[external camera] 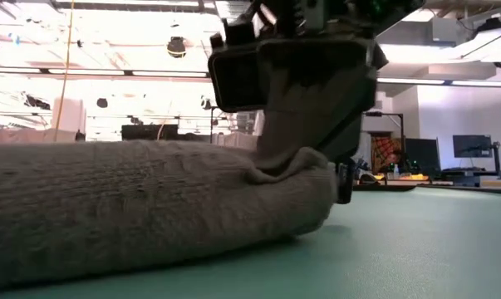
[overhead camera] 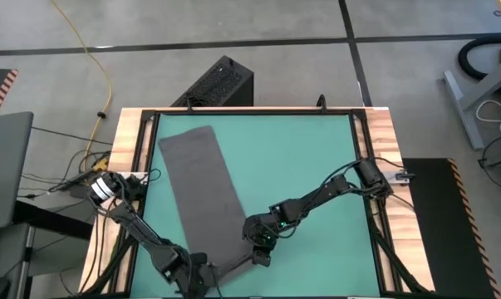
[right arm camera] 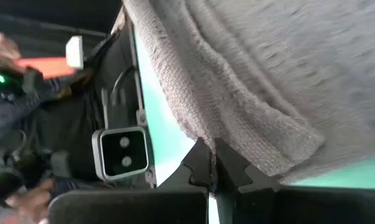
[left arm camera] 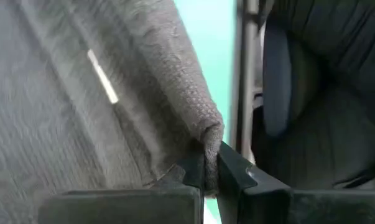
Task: Roll towel
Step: Roll the gray towel
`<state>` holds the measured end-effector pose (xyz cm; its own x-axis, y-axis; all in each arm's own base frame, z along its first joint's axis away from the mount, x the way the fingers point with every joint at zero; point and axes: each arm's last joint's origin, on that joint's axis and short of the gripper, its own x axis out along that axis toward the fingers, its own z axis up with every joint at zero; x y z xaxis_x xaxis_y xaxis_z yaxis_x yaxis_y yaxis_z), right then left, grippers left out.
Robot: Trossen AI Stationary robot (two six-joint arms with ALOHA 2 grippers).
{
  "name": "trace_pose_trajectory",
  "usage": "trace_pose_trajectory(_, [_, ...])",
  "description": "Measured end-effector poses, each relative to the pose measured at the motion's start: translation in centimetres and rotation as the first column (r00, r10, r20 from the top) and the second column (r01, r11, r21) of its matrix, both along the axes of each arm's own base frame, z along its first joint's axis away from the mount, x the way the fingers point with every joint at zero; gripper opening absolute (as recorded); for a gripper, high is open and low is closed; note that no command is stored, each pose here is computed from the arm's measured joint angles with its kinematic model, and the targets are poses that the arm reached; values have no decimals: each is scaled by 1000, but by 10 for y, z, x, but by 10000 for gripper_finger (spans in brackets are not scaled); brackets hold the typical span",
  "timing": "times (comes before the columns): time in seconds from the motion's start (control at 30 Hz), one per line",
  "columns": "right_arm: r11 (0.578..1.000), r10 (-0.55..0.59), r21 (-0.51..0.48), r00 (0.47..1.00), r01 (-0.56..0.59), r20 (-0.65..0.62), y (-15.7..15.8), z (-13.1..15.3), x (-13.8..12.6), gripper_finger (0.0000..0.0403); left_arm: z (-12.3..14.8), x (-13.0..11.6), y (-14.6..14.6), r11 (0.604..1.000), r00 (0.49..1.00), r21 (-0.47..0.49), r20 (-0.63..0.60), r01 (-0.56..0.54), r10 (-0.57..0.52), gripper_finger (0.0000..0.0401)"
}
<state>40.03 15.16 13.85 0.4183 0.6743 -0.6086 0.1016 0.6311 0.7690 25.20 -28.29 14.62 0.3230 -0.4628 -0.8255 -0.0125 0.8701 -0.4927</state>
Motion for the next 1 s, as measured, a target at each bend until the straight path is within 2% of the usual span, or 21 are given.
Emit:
trace_pose_trajectory(0.17, [997,-69,20,997,70,-45,-15,-1,5,21,-3,-12,26,984,995,-150,-29,-94,90,1])
trace_pose_trajectory(0.3, [995,-102,11,991,103,-86,-26,-5,6,21,-6,-19,41,964,984,-201,-62,-177,168,12])
trace_pose_trajectory(0.43, [988,-156,-17,980,155,-127,-35,-13,8,21,-14,-23,51,956,970,-190,-139,-225,200,31])
trace_pose_trajectory(0.57, [982,-185,-47,972,180,-143,-39,-16,8,21,-14,-23,51,957,974,-218,-158,-192,159,51])
trace_pose_trajectory(0.7, [980,-197,-60,969,190,-148,-40,-17,7,21,-4,-23,45,949,981,-302,-190,-86,29,66])
trace_pose_trajectory(0.8, [979,-199,-65,968,192,-151,-40,-17,7,21,14,-23,40,931,988,-362,-155,-41,-17,66])
trace_pose_trajectory(0.87, [978,-204,-75,967,194,-155,-41,-18,7,21,26,-23,39,931,994,-364,-104,-26,-12,63])
trace_pose_trajectory(1.0, [976,-209,-87,966,198,-150,-41,-18,7,21,57,-22,35,947,990,-319,143,33,13,52])
